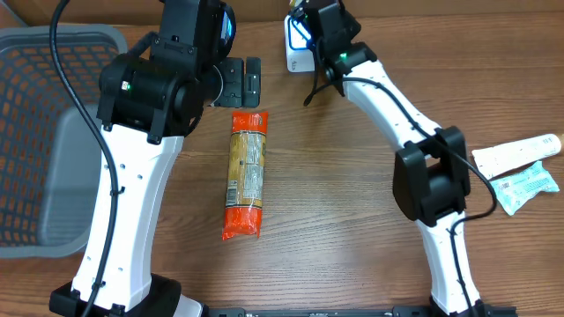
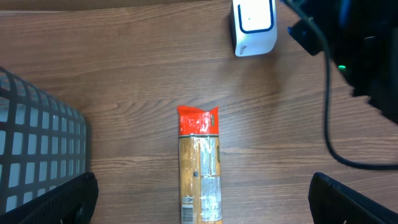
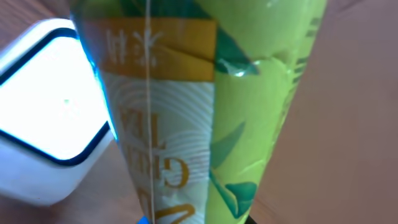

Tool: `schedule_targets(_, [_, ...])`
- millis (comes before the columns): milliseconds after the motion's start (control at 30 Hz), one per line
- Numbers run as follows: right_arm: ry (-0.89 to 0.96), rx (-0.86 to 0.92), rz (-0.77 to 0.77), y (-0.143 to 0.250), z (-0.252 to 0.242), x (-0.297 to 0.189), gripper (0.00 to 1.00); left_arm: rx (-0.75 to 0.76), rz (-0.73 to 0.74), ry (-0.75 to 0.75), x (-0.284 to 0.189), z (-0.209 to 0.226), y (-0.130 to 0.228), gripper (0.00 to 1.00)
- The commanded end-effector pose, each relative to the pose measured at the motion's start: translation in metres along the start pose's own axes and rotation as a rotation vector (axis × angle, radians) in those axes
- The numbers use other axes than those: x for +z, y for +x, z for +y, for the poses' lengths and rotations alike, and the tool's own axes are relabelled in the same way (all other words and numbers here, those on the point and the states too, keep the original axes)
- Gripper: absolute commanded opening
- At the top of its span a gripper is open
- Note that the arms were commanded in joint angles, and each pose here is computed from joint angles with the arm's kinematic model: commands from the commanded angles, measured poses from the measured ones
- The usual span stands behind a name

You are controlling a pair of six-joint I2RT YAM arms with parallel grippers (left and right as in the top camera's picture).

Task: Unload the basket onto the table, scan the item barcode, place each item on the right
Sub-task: 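Lift the pouch with the right gripper up to the scanner, then hold the pouch in front of the scanner with the right gripper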

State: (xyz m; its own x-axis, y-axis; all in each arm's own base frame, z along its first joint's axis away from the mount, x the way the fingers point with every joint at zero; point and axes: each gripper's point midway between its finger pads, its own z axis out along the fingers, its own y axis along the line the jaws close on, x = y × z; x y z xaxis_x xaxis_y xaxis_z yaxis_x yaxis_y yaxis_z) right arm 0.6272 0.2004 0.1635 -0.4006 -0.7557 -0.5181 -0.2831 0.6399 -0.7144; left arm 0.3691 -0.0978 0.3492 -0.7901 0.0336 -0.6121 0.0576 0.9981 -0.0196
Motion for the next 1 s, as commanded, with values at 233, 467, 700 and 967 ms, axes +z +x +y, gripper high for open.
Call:
schedule_targets(233, [0.189,-0.09,0.104,0.019,-0.017,0.016,0.04,0.016,-0.002,-0.012,0.001,0.003,-0.001,1.0])
schedule_targets(467, [0.172,-0.106,0.092,0.012,-0.005,0.011,0.04,0.016,-0.002,-0.012,0.001,0.003,-0.001,1.0])
schedule_targets(700, [0.123,-0.147,0.098,0.009,0.016,0.004,0.04,0.016,-0.002,-0.012,0.001,0.003,-0.001,1.0])
schedule_targets(967, [0.157,-0.155,0.122,0.009,0.015,-0.001,0.04,0.016,-0.002,-0.011,0.001,0.003,-0.001,0.99])
